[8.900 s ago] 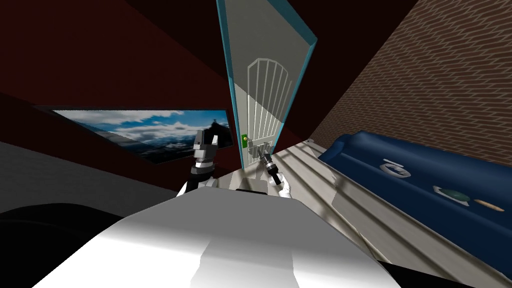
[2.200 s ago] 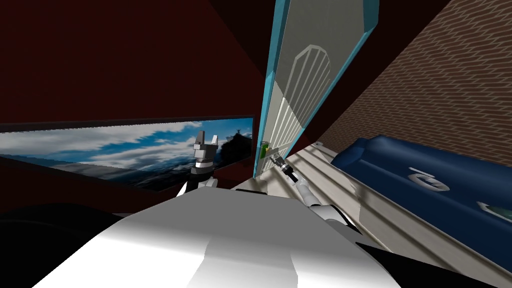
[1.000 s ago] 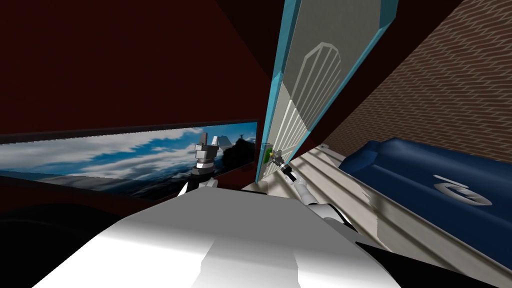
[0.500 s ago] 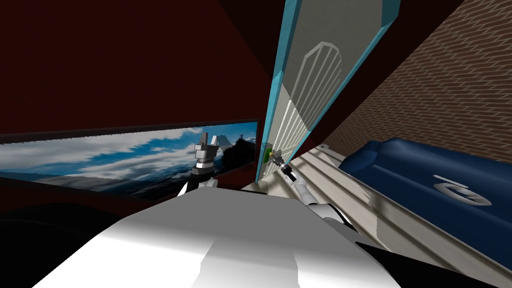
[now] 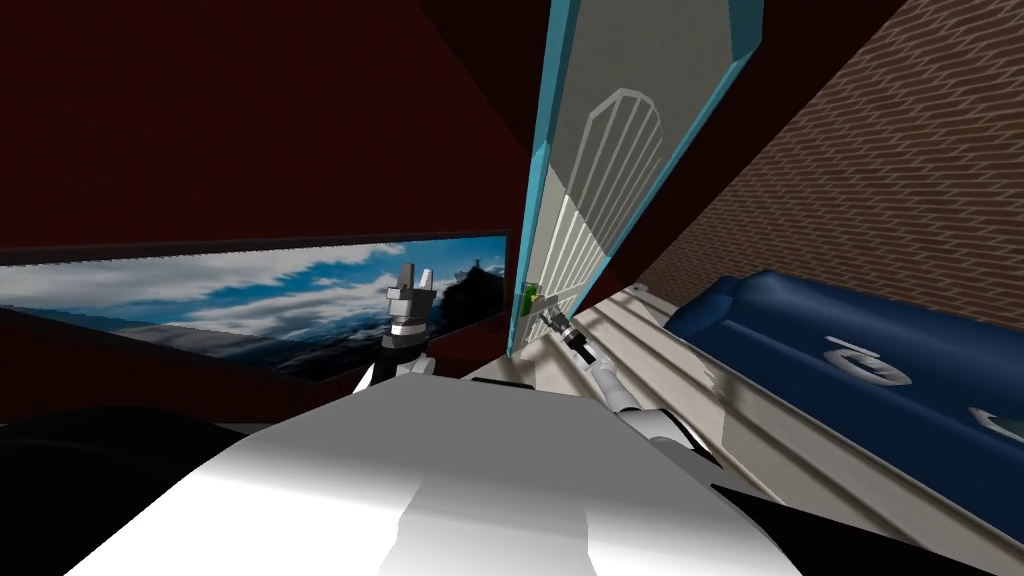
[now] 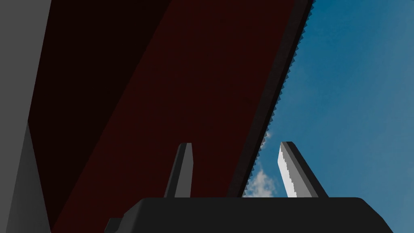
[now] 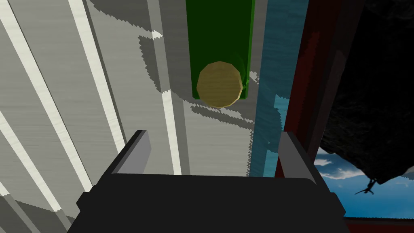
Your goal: Pull the door open
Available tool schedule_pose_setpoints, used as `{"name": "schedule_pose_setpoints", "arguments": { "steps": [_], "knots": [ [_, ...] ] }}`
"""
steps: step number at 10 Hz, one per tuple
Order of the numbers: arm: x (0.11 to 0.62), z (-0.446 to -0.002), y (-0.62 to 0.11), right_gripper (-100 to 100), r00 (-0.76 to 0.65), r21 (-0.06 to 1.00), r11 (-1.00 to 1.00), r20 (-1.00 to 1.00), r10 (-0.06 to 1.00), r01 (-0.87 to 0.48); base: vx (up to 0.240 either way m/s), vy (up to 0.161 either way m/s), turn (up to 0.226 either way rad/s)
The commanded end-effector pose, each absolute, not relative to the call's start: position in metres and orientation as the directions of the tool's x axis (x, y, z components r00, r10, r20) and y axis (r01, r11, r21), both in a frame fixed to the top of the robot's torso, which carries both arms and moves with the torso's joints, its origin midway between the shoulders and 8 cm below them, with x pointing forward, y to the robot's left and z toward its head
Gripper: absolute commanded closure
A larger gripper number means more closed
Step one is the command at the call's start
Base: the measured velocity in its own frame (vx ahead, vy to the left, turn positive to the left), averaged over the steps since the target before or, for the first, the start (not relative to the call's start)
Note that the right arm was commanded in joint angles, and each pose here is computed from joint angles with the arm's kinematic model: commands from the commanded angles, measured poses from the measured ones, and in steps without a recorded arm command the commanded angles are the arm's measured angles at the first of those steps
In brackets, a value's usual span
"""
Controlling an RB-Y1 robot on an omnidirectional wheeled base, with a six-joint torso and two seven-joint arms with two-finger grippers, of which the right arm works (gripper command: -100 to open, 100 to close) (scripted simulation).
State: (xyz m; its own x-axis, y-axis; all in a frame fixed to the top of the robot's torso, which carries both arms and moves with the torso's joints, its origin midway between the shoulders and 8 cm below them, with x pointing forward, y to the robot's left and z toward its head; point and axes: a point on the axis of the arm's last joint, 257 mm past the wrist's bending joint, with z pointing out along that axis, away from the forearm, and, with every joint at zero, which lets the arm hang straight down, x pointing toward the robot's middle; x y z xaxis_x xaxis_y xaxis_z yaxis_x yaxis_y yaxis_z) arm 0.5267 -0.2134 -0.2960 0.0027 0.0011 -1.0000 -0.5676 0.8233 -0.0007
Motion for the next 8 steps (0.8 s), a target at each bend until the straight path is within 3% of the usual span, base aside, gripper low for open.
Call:
{"name": "schedule_pose_setpoints", "arguments": {
  "steps": [1, 3, 8],
  "knots": [
    [0.5252, -0.2962, -0.2150, -100, 0.000, 0.000, 0.821, -1.000, 0.000, -0.571, -0.182, -0.091, -0.041],
    [0.5274, -0.2963, -0.2134, -100, 0.003, 0.000, 0.826, -1.000, 0.002, -0.564, 0.006, 0.007, 0.025],
    [0.5327, -0.2962, -0.2092, -100, 0.009, -0.001, 0.837, -1.000, 0.005, -0.547, 0.172, 0.096, 0.044]
  ]
}}
